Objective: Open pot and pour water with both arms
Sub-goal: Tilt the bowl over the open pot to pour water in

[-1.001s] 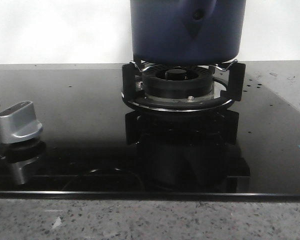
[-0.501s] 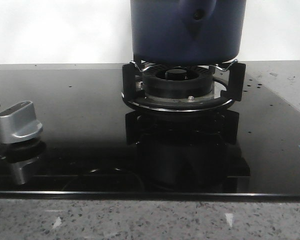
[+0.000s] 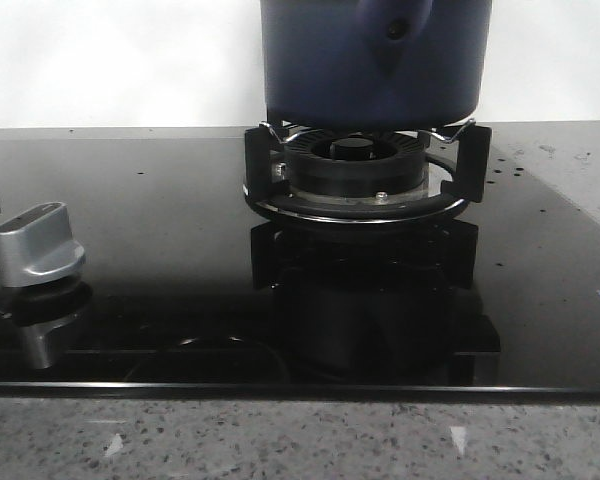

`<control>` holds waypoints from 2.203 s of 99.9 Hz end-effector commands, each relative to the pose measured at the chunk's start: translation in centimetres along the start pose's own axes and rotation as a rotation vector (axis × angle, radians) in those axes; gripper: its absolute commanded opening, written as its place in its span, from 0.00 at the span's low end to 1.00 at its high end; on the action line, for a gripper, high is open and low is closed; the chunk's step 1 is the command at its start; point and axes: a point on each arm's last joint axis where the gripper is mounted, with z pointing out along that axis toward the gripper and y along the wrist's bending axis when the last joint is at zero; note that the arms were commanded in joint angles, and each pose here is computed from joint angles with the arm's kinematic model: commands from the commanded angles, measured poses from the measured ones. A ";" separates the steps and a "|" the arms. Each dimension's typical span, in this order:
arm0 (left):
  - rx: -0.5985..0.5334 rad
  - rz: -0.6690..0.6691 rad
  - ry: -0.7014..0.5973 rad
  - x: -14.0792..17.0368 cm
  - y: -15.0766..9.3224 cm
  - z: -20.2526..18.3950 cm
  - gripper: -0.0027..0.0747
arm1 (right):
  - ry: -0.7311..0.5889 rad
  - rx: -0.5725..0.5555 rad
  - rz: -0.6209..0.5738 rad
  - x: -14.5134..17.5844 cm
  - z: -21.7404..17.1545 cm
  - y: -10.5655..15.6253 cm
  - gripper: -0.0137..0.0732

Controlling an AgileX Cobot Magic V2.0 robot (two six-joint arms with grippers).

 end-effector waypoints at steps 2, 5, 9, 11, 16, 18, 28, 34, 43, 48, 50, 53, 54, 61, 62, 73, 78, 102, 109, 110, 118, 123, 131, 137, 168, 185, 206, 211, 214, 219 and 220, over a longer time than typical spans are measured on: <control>0.018 0.013 -0.122 -3.0 -1.7 -1.2 0.44 | -0.121 0.085 -0.010 -1.4 -2.2 -2.7 0.10; 0.018 0.013 -0.122 -3.0 -1.7 -1.2 0.44 | -0.123 0.088 -0.013 -1.4 -2.2 -2.7 0.10; 0.018 0.013 -0.122 -3.0 -1.7 -1.2 0.44 | -0.123 0.091 -0.015 -1.4 -2.2 -2.7 0.10; 0.018 0.013 -0.122 -3.0 -1.7 -1.2 0.44 | -0.124 0.093 -0.016 -1.4 -2.2 -2.7 0.10; 0.018 0.013 -0.122 -3.0 -1.7 -1.2 0.44 | -0.124 0.097 -0.019 -1.5 -2.2 -2.7 0.10; 0.018 0.013 -0.122 -3.0 -1.7 -1.2 0.44 | -0.122 0.097 -0.019 -1.4 -2.2 -2.8 0.10; 0.018 0.013 -0.122 -3.0 -1.7 -1.2 0.44 | -0.125 0.109 -0.026 -1.5 -2.2 -2.9 0.10; 0.018 0.013 -0.122 -3.0 -1.7 -1.2 0.44 | -0.127 0.117 -0.030 -1.5 -2.3 -2.9 0.10; 0.018 0.013 -0.122 -3.0 -1.7 -1.2 0.44 | -0.129 0.125 -0.036 -1.5 -2.3 -3.0 0.10; 0.018 0.013 -0.122 -3.0 -1.7 -1.2 0.44 | -0.132 0.128 -0.038 -1.5 -2.3 -3.0 0.10; 0.018 0.013 -0.122 -3.0 -1.7 -1.2 0.44 | -0.132 0.131 -0.040 -1.5 -2.3 -3.0 0.10; 0.018 0.013 -0.122 -3.0 -1.7 -1.2 0.44 | -0.133 0.136 -0.043 -1.6 -2.3 -3.1 0.10; 0.018 0.013 -0.122 -3.0 -1.7 -1.2 0.44 | -0.133 0.136 -0.043 -1.6 -2.3 -3.1 0.10; 0.018 0.013 -0.122 -3.0 -1.7 -1.2 0.44 | -0.139 0.143 -0.051 -1.6 -2.4 -3.0 0.10; 0.018 0.013 -0.122 -3.0 -1.7 -1.2 0.44 | -0.142 0.146 -0.054 -1.7 -2.4 -3.0 0.10; 0.018 0.013 -0.122 -3.0 -1.7 -1.2 0.44 | -0.169 0.160 -0.078 -2.0 -2.8 -2.8 0.10; 0.018 0.013 -0.122 -3.0 -1.7 -1.2 0.44 | -0.179 0.163 -0.087 -2.2 -3.0 -2.6 0.10; 0.018 0.013 -0.122 -3.0 -1.7 -1.2 0.44 | -0.183 0.192 -0.130 -2.4 -2.9 -1.9 0.10; 0.020 0.013 -0.122 -3.0 -1.7 -1.2 0.44 | -0.185 0.188 -0.136 -2.4 -2.9 -1.5 0.10; 0.020 0.013 -0.122 -3.0 -1.7 -1.2 0.44 | -0.187 0.187 -0.137 -2.5 -2.9 -1.5 0.10; 0.020 0.013 -0.122 -3.0 -1.7 -1.2 0.44 | -0.195 0.196 -0.151 -2.6 -3.1 -1.2 0.10; 0.020 0.013 -0.122 -3.0 -1.7 -1.2 0.44 | -0.203 0.206 -0.162 -2.7 -3.2 -1.1 0.10; 0.020 0.013 -0.122 -3.0 -1.7 -1.2 0.44 | -0.212 0.213 -0.171 -2.8 -3.4 -1.0 0.10; 0.020 0.013 -0.122 -3.0 -1.7 -1.2 0.44 | -0.215 0.221 -0.179 -2.9 -3.4 -1.0 0.10; 0.020 0.013 -0.122 -3.0 -1.7 -1.2 0.44 | -0.231 0.272 -0.213 -3.1 -3.8 -1.2 0.10; 0.020 0.013 -0.122 -3.0 -1.7 -1.2 0.44 | -0.271 0.308 -0.253 -3.7 -4.5 -0.9 0.10; 0.020 0.013 -0.122 -3.0 -1.7 -1.2 0.44 | -0.309 0.338 -0.307 -4.2 -4.6 0.1 0.10; 0.022 0.013 -0.121 -3.0 -1.7 -1.2 0.44 | -0.310 0.341 -0.314 -4.2 -4.5 0.3 0.10; 0.024 0.013 -0.121 -3.0 -1.8 -1.2 0.44 | -0.310 0.341 -0.315 -4.2 -4.4 0.3 0.10; 0.026 0.013 -0.120 -3.0 -1.8 -1.2 0.44 | -0.310 0.344 -0.318 -4.2 -4.4 0.3 0.10; 0.026 0.013 -0.120 -3.0 -1.8 -1.2 0.44 | -0.309 0.343 -0.320 -4.2 -4.3 0.4 0.10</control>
